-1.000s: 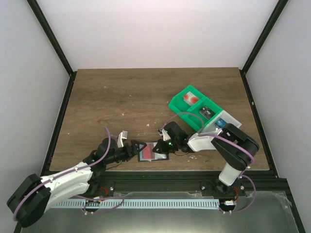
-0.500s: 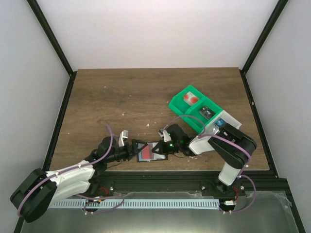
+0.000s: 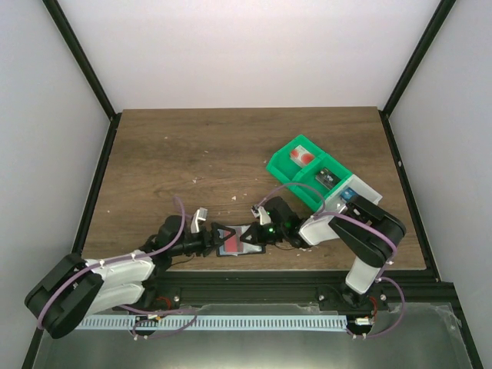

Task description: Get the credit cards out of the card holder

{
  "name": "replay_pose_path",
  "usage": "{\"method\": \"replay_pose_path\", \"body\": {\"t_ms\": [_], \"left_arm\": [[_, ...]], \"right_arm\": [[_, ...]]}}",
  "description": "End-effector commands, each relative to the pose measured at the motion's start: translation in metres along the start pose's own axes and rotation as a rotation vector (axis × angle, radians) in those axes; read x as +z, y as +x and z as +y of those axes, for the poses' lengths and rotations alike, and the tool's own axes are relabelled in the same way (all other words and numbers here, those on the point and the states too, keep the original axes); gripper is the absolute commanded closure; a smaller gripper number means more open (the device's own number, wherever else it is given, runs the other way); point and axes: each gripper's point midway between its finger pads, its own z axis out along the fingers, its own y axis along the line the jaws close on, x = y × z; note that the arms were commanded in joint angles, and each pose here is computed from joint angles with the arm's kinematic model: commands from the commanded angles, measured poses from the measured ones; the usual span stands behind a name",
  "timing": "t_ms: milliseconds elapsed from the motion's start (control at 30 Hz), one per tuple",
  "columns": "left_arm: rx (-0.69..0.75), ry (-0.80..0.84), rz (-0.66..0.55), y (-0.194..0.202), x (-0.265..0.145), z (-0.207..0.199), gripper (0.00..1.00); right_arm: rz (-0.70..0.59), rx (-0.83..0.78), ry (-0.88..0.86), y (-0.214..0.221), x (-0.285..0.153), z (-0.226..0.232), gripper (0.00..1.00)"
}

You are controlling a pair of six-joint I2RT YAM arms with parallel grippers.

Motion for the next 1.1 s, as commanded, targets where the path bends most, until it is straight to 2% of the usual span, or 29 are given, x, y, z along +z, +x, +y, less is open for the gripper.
{"method": "replay_pose_path", "body": {"t_ms": [0,667,1067], "left_arm": [[0.04,0.031,-0.008,-0.002,0.0,-0.006,0.0],[0.027,-0.02,-0.002,-0.002,0.006,0.01,0.0],[0.021,0.025,0.003,-0.001,0.005,-0.002,0.0]], "right_arm": [[0.115,0.075,0.105,0.039,0.003,-0.035,1.0],[0.11,0.089,0.115,0.039,0.003,-0.038,1.0],[0.111,0.098,0.113,0.041,0.003,-0.039,1.0]]}}
